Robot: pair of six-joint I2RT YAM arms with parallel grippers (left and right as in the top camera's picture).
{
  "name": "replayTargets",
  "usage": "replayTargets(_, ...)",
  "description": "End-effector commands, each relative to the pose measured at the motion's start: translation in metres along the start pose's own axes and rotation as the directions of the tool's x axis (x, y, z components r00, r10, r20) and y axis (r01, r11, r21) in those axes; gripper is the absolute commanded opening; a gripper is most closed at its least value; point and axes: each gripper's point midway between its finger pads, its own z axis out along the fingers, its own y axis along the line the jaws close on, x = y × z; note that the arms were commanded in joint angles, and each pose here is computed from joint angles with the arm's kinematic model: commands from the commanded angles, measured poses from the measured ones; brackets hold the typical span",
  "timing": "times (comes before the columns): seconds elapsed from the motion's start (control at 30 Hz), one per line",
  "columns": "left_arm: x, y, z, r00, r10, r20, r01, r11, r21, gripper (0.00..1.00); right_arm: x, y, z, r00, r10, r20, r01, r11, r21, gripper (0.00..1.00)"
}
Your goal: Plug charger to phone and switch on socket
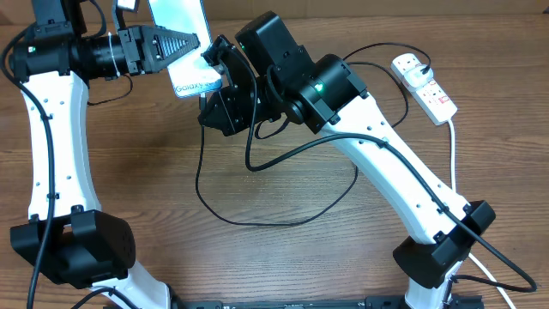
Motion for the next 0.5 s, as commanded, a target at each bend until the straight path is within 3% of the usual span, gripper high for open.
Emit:
replayTargets(0.0, 0.001, -0.018, 0.009, 0.999, 0.043, -0.014, -0.041, 0.996, 0.080, 0.04, -0.005, 0.014, -0.017, 0.999, -0.025, 0.039, 0.026, 0.999, -0.023, 0.04)
replayTargets(0.13, 0.002, -0.005, 0.010, 0.999, 0.039, -0.020, -0.039, 0.999, 0.008, 0.04, -0.004, 0.007, -0.017, 0.999, -0.014, 0.037, 0.013, 1.000, 0.016, 0.04)
replayTargets(0.23, 0.004, 0.032, 0.006, 0.997, -0.070, -0.017, 0.065, 0.976, -0.210, 0.04, 0.000, -0.007, -0.018, 1.000, 0.006, 0.029, -0.009, 0.996, 0.090, 0.04)
replayTargets(0.33, 0.009, 0.069, -0.007, 0.981, -0.189, 0.034, 0.185, 0.886, -0.425, 0.04, 0.003, -0.017, -0.019, 0.999, 0.021, 0.025, -0.024, 0.989, 0.145, 0.04)
replayTargets(0.47, 0.018, 0.101, -0.028, 0.959, -0.264, 0.102, 0.270, 0.744, -0.611, 0.04, 0.005, -0.042, -0.025, 0.994, 0.093, 0.057, -0.105, 0.954, 0.281, 0.04)
